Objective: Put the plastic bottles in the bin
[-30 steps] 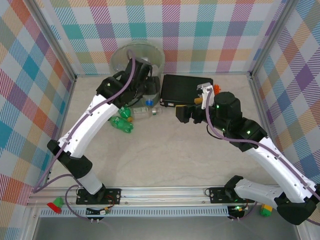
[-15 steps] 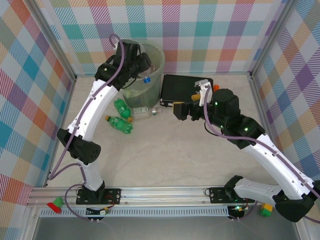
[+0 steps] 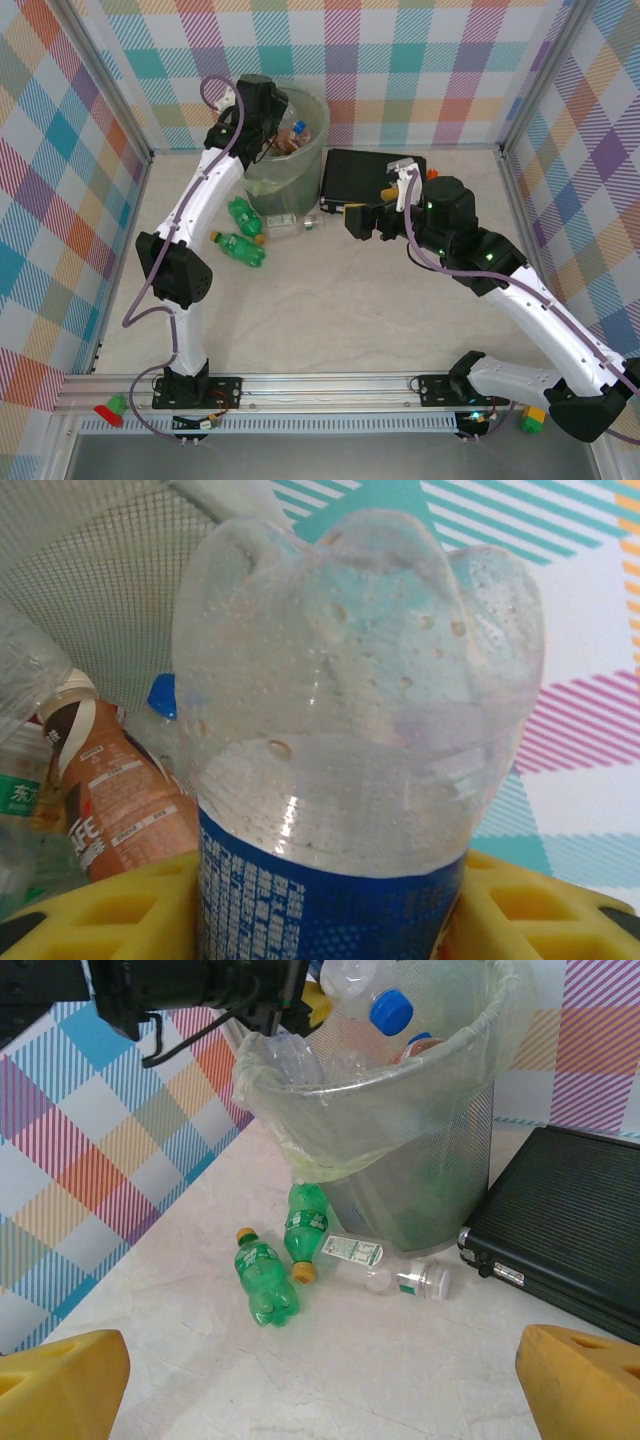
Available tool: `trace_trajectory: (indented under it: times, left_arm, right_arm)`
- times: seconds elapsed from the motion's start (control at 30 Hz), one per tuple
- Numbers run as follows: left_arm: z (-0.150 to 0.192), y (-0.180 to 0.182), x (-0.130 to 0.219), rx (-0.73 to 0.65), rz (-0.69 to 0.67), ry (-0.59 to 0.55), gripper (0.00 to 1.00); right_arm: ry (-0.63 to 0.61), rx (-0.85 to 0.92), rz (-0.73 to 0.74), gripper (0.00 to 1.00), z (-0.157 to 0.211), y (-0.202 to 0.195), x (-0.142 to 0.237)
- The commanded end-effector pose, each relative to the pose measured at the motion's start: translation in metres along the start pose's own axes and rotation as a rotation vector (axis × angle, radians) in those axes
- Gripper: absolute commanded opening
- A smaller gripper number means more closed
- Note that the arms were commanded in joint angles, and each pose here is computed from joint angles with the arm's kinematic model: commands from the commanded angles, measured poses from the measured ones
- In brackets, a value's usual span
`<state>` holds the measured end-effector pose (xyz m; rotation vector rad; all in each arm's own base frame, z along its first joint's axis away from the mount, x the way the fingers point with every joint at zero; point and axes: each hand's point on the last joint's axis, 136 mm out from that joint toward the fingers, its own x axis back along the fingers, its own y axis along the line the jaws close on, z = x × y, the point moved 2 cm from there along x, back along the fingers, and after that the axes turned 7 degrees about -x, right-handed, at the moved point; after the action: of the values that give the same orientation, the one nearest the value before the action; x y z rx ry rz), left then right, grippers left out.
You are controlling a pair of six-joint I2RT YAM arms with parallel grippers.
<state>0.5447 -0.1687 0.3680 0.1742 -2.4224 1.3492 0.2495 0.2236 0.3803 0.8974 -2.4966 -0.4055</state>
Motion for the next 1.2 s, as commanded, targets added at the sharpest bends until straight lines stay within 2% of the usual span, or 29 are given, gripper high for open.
trace_trajectory:
  times: [0.0, 0.17, 0.23, 0.33, 0.47, 0.67, 0.9, 1.17]
  left_arm:
    - [-0.022, -0.015, 0.0, 0.157, 0.057, -0.101, 0.52]
    - [-0.023, -0.011, -0.008, 0.175, 0.039, -0.118, 0.53]
    - [-0.023, -0.01, -0.009, 0.177, 0.035, -0.118, 0.6]
    - [-0.023, -0.009, -0.008, 0.177, 0.032, -0.112, 0.77]
    - [-0.025, -0.013, -0.004, 0.181, 0.044, -0.111, 0.87]
    - [-0.035, -0.022, 0.013, 0.156, 0.065, -0.123, 0.87]
    - [-0.047, -0.034, 0.047, 0.063, 0.074, -0.139, 0.87]
    - [-0.051, -0.02, 0.088, -0.054, 0.032, -0.137, 0.87]
  right_arm:
    - [-0.057, 0.01, -0.017, 0.99, -0.017, 0.005, 0.006]
    - [-0.056, 0.014, -0.008, 0.99, -0.016, 0.004, 0.006]
    - [-0.056, 0.015, -0.005, 0.99, -0.016, 0.003, 0.006]
    - [-0.051, 0.015, 0.0, 0.99, -0.015, 0.002, 0.005]
    - [-0.046, 0.015, -0.001, 0.99, -0.014, 0.002, 0.003]
    - [-0.041, 0.016, -0.01, 0.99, -0.013, 0.003, 0.002]
    - [-0.036, 0.015, -0.016, 0.99, -0.011, 0.003, 0.0]
    - [-0.029, 0.006, -0.039, 0.99, -0.01, 0.006, -0.003]
